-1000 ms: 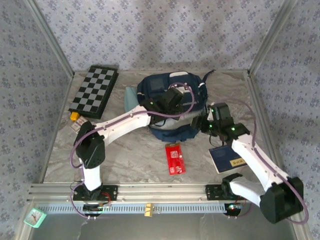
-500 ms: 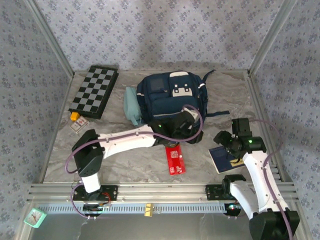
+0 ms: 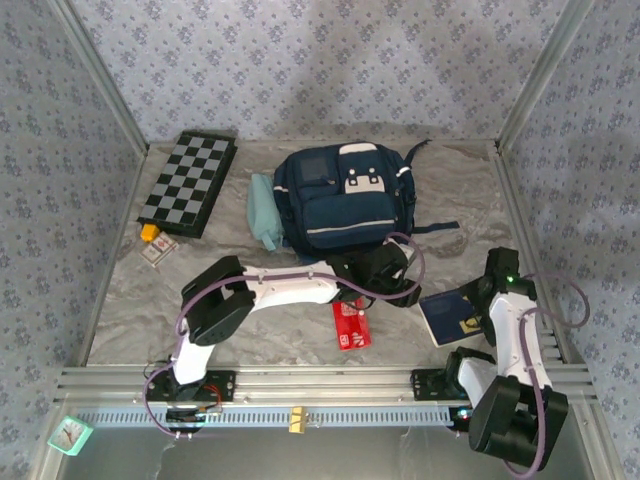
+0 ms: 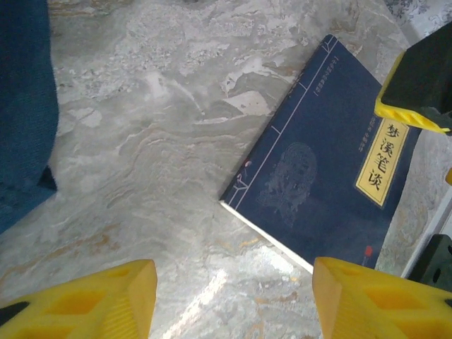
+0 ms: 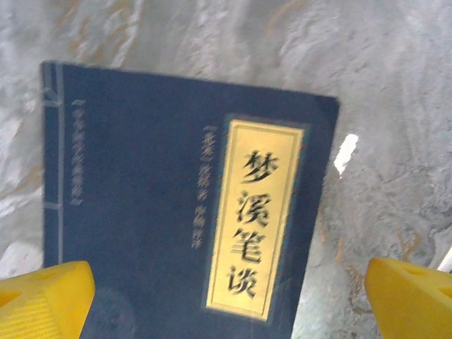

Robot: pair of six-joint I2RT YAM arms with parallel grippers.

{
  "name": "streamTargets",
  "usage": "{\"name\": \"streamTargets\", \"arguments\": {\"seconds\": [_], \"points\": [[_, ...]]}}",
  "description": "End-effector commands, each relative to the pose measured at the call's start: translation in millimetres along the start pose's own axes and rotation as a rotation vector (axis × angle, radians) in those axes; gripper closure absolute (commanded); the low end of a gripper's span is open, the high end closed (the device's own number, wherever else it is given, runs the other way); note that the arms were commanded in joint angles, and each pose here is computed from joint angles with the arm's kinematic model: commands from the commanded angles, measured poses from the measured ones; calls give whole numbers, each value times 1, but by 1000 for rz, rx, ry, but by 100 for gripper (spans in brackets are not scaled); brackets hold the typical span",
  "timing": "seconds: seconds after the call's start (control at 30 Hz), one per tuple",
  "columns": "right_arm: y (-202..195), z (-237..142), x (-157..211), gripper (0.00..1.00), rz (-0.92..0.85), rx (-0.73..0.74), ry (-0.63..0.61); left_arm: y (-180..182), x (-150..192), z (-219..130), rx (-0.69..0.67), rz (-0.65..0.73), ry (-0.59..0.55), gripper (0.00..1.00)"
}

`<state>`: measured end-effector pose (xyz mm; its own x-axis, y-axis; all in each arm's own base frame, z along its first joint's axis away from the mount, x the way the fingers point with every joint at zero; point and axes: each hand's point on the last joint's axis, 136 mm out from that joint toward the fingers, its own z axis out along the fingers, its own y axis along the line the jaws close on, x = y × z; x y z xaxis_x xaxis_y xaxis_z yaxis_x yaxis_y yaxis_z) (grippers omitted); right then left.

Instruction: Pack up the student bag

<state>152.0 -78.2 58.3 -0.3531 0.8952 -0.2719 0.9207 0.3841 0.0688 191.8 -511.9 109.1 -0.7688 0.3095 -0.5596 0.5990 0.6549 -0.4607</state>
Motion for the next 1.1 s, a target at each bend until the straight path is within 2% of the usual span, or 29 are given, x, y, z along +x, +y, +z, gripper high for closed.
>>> {"name": "streamTargets", "arguments": {"seconds": [0.0,0.1,0.23,0.5,0.73,0.9,1.07], "points": [[-11,10,-8,0,73,48,-30,-18,-13,7,53,3,-30,38],[-18,23,-4,0,116,53,2,-22,-19,15,55,2,-40,36],[-9,35,-7,0,146,-30,29,-26,-23,28,59,-1,-24,33],[51,35,-13,1,-6,-264,87,-16,-27,43,-5,-34,-42,30],[106,16,7,4,-240,-441,194,18,-22,44,-124,-109,-54,27],[126,5,20,6,-333,-506,235,32,-14,40,-171,-163,-61,27],[121,2,23,12,-398,-462,303,52,-7,35,-253,-239,-46,32]]}}
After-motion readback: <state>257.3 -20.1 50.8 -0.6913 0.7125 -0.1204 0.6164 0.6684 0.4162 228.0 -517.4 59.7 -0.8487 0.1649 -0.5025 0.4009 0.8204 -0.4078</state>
